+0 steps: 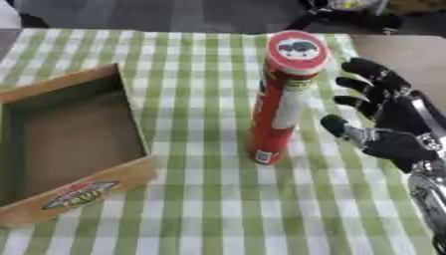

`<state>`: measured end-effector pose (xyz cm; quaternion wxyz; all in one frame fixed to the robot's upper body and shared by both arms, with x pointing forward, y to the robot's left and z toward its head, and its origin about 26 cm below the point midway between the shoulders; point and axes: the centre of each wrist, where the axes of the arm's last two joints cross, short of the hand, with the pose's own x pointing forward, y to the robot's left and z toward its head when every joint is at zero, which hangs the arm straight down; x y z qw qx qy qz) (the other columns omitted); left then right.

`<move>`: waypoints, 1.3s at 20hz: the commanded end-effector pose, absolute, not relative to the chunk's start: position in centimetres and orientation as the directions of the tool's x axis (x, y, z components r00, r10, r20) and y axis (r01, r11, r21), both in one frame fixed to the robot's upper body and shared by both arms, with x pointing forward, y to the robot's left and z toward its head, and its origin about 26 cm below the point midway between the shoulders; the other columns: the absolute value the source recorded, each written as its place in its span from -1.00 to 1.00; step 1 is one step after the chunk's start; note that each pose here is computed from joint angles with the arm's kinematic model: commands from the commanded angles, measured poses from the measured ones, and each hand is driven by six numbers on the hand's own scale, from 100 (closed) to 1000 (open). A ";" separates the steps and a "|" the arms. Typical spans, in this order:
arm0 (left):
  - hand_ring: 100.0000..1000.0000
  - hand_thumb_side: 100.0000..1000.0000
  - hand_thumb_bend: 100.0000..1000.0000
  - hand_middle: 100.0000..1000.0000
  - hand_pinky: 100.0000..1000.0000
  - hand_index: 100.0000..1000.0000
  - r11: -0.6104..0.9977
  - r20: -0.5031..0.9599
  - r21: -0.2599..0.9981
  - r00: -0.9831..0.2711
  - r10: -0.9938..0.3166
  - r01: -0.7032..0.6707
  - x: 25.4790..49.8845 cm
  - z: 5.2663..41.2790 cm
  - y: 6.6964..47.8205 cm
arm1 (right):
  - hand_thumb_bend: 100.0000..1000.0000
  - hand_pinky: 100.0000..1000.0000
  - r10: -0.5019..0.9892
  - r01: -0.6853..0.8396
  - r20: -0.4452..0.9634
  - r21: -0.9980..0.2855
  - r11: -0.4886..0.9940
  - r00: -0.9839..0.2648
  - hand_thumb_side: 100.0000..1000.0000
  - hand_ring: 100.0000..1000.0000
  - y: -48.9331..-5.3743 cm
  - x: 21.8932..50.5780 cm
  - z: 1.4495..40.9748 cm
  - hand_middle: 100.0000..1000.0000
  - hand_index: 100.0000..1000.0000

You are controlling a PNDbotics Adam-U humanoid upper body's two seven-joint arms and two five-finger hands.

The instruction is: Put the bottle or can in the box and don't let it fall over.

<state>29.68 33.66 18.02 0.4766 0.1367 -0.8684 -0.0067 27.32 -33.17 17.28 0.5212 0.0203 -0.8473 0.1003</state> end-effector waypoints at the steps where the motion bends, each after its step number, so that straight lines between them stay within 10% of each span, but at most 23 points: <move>1: 0.81 -0.34 0.07 0.54 0.60 0.69 0.961 0.810 0.152 -0.528 -0.256 -0.233 29.6 18.8 33.8 | 0.20 0.58 0.081 -0.148 0.879 -0.168 0.975 -0.469 -1.00 0.81 -33.0 27.3 18.4 0.78 0.76; 26: 0.81 -0.33 0.05 0.55 0.60 0.69 0.964 0.814 0.148 -0.526 -0.247 -0.223 29.7 18.6 33.6 | 0.21 0.59 0.026 -0.234 0.896 -0.144 0.961 -0.444 -1.00 0.86 -31.3 29.1 19.3 0.81 0.77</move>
